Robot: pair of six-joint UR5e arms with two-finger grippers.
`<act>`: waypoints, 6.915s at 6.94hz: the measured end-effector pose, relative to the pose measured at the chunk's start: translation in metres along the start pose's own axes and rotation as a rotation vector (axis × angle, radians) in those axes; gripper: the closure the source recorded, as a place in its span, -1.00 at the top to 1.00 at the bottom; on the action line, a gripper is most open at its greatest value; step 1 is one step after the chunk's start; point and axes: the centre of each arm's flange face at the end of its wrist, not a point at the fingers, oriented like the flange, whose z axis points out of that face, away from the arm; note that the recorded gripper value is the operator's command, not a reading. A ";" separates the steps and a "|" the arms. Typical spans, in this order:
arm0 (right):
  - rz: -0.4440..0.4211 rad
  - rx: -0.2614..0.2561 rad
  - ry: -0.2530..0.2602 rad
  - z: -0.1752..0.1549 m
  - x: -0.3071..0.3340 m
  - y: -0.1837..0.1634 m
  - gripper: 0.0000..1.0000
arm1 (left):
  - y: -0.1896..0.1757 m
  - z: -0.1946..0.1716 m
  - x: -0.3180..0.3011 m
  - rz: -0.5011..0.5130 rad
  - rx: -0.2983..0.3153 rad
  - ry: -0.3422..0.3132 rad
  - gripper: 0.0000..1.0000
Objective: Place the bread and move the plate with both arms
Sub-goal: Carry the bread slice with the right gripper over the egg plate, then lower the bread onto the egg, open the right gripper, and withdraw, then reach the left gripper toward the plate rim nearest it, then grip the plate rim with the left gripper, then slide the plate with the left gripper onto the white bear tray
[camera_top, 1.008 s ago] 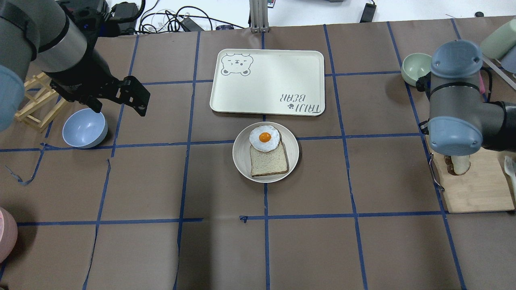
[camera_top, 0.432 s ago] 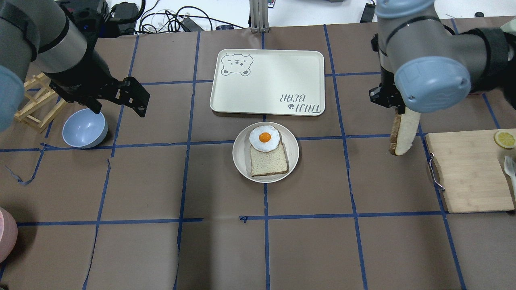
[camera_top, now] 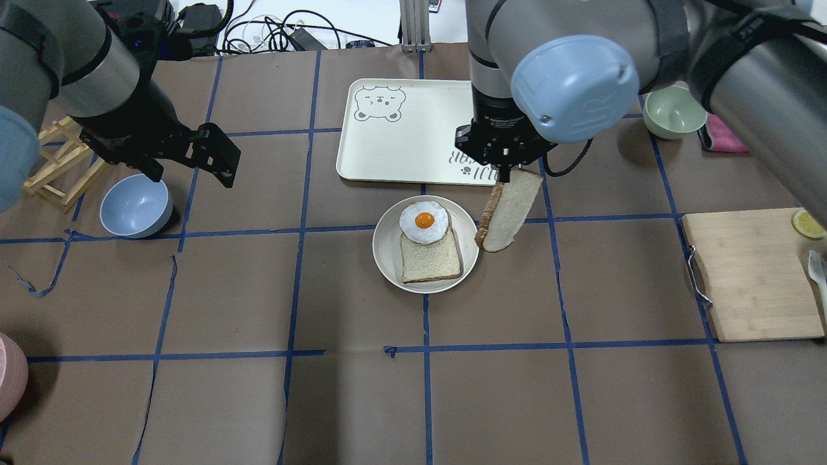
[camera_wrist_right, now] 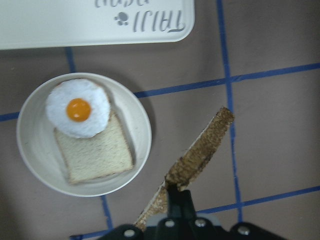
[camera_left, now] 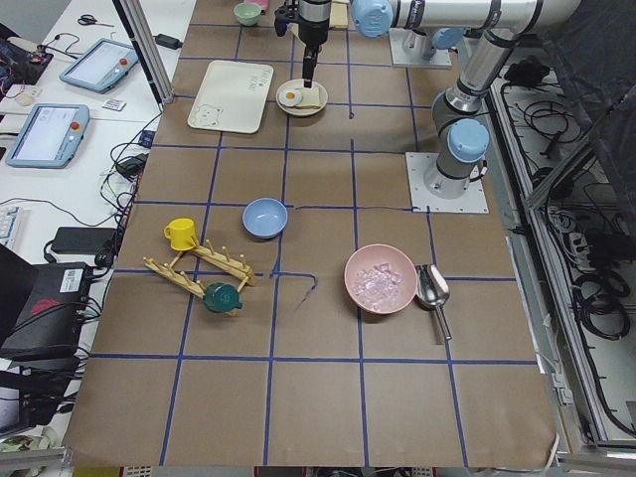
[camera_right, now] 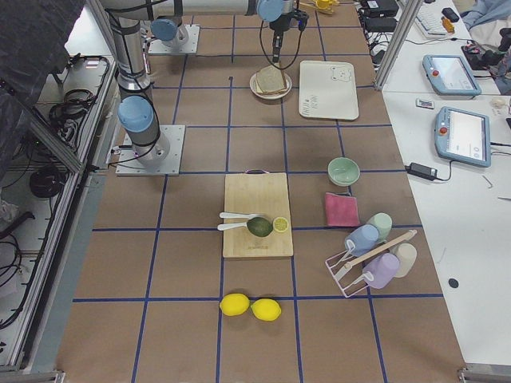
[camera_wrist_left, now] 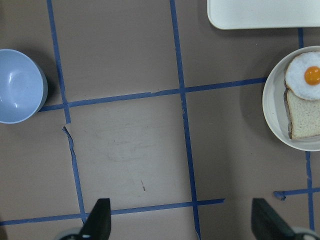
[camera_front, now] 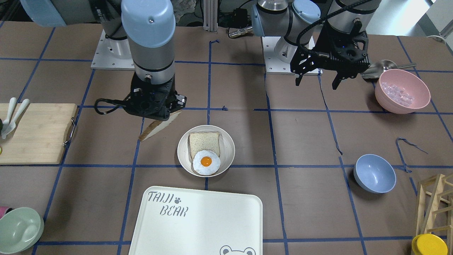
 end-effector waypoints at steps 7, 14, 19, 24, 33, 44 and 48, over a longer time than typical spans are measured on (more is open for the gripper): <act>-0.076 0.040 0.041 0.071 -0.076 -0.008 -1.00 | -0.001 0.001 0.000 0.000 0.001 0.003 1.00; -0.132 0.069 -0.083 0.097 -0.107 -0.004 0.11 | -0.002 0.002 0.000 0.000 -0.001 0.002 1.00; -0.268 0.154 -0.062 0.025 -0.009 -0.063 0.98 | -0.009 0.014 -0.002 -0.002 -0.024 0.009 1.00; -0.358 0.122 -0.107 -0.077 0.125 -0.031 1.00 | -0.040 0.061 -0.007 -0.017 -0.044 0.023 1.00; -0.317 0.189 -0.093 -0.091 0.140 -0.031 1.00 | -0.062 0.280 0.092 -0.060 -0.005 0.273 0.51; -0.322 0.179 -0.104 -0.087 0.138 -0.030 1.00 | -0.048 0.305 0.127 -0.060 -0.072 0.335 -1.00; -0.320 0.166 -0.106 -0.080 0.138 -0.029 1.00 | -0.063 0.277 0.132 -0.061 -0.019 0.418 -1.00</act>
